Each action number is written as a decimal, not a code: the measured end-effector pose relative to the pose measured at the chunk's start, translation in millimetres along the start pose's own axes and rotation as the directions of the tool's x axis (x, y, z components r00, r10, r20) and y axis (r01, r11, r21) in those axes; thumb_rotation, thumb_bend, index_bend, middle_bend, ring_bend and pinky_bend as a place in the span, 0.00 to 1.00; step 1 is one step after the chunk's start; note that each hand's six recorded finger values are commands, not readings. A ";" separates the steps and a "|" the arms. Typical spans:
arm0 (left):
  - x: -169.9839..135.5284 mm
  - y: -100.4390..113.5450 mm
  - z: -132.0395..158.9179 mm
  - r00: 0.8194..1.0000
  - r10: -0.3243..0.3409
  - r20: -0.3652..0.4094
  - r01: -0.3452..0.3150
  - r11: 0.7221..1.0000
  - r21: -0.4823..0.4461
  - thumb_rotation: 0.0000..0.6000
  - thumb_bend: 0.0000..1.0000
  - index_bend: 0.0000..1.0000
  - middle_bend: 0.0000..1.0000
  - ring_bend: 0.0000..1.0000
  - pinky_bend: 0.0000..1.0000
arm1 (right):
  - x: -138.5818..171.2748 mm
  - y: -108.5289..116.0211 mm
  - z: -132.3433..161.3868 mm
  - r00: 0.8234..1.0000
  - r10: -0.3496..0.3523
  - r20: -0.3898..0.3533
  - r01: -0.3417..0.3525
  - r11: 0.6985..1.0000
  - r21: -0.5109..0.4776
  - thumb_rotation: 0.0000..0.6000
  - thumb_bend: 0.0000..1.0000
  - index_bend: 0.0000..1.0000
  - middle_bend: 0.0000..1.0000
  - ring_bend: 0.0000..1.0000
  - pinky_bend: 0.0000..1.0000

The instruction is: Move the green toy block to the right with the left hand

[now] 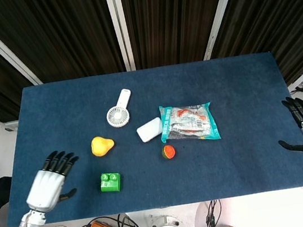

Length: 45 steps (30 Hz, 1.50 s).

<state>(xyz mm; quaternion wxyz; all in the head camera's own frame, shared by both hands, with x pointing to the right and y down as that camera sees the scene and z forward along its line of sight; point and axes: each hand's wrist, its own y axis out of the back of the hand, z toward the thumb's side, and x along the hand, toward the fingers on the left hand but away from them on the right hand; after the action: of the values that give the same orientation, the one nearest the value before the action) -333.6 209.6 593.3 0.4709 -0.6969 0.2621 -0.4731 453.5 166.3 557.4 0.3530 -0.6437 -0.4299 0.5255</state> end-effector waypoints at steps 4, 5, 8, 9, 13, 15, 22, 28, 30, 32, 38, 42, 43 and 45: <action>14.1 -19.0 31.1 0.988 -0.089 0.124 0.085 0.996 0.037 1.00 0.00 0.17 0.17 0.14 0.14 | 2.6 -2.1 -3.5 1.000 0.003 0.012 -0.003 1.000 -0.004 1.00 0.28 0.09 0.09 0.00 0.15; 18.3 -25.6 39.3 0.981 -0.117 0.153 0.111 0.993 0.046 1.00 0.00 0.17 0.17 0.14 0.14 | 3.1 -2.8 -4.3 1.000 0.004 0.013 -0.004 1.000 -0.006 1.00 0.28 0.09 0.09 0.00 0.15; 29.4 -40.9 57.2 0.964 -0.172 0.204 0.162 0.985 0.063 1.00 0.00 0.17 0.17 0.14 0.15 | 4.3 -3.9 -6.9 1.000 0.005 0.019 -0.005 1.000 -0.008 1.00 0.28 0.09 0.09 0.00 0.15; 32.1 -44.6 60.0 0.961 -0.183 0.207 0.173 0.983 0.064 1.00 0.00 0.17 0.17 0.14 0.16 | 4.8 -4.0 -7.8 1.000 0.006 0.021 -0.005 1.000 -0.008 1.00 0.28 0.09 0.09 0.00 0.15; 40.9 -59.0 62.2 0.956 -0.226 0.188 0.217 0.974 0.067 1.00 0.00 0.17 0.17 0.14 0.16 | 6.5 -3.4 -11.6 1.000 0.002 0.031 -0.002 1.000 -0.010 1.00 0.28 0.09 0.09 0.00 0.15; 44.4 -66.8 61.7 0.955 -0.242 0.174 0.234 0.970 0.066 1.00 0.00 0.18 0.17 0.14 0.17 | 6.7 -3.5 -13.6 0.999 0.002 0.037 -0.002 1.000 -0.012 1.00 0.28 0.09 0.09 0.00 0.15; 52.7 -82.2 67.8 0.952 -0.259 0.164 0.255 0.966 0.045 1.00 0.00 0.19 0.18 0.18 0.20 | 5.4 -7.2 -14.4 0.999 0.015 0.041 -0.014 1.000 -0.014 1.00 0.28 0.09 0.09 0.00 0.15; 61.7 -89.8 70.6 0.957 -0.248 0.154 0.244 0.969 0.044 1.00 0.13 0.43 0.52 0.52 0.48 | 6.6 -5.3 -16.2 0.999 0.010 0.049 -0.009 1.000 -0.013 1.00 0.28 0.09 0.09 0.00 0.15; 63.2 -88.7 72.9 0.959 -0.233 0.160 0.233 0.972 0.022 1.00 0.17 0.47 0.57 0.56 0.52 | 7.2 -5.2 -17.3 0.999 0.010 0.053 -0.009 1.000 -0.014 1.00 0.28 0.09 0.09 0.00 0.15; 65.2 -85.0 76.4 0.962 -0.207 0.177 0.209 0.978 0.006 1.00 0.18 0.47 0.57 0.56 0.52 | 7.7 -5.7 -18.0 0.998 0.010 0.055 -0.009 1.000 -0.016 1.00 0.28 0.09 0.09 0.00 0.15; 78.6 -65.4 101.2 0.955 -0.136 0.264 0.143 0.990 -0.007 1.00 0.17 0.47 0.57 0.56 0.52 | 7.9 -7.7 -18.1 0.999 0.010 0.049 -0.009 1.000 -0.022 1.00 0.28 0.09 0.09 0.00 0.15; 92.5 -58.6 127.9 0.930 -0.133 0.344 0.134 0.991 0.020 1.00 0.17 0.47 0.57 0.55 0.52 | 9.4 -7.9 -19.6 0.999 0.009 0.050 -0.008 1.000 -0.022 1.00 0.28 0.09 0.09 0.00 0.15; 96.2 -57.5 135.3 0.921 -0.136 0.364 0.134 0.991 0.031 1.00 0.17 0.47 0.57 0.55 0.52 | 9.9 -7.5 -20.3 0.999 0.008 0.053 -0.007 1.000 -0.022 1.00 0.28 0.09 0.09 0.00 0.15; 105.6 -54.8 153.9 0.901 -0.139 0.412 0.126 0.990 0.059 1.00 0.17 0.47 0.56 0.54 0.52 | 11.2 -6.1 -22.0 0.998 0.003 0.058 -0.002 1.000 -0.021 1.00 0.28 0.09 0.09 0.00 0.15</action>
<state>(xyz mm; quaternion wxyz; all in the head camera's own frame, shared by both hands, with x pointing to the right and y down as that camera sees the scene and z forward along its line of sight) -154.6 209.7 669.6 0.4930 -0.7904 0.1008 -0.3493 474.8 178.9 563.1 0.3330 -0.6323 -0.4448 0.5398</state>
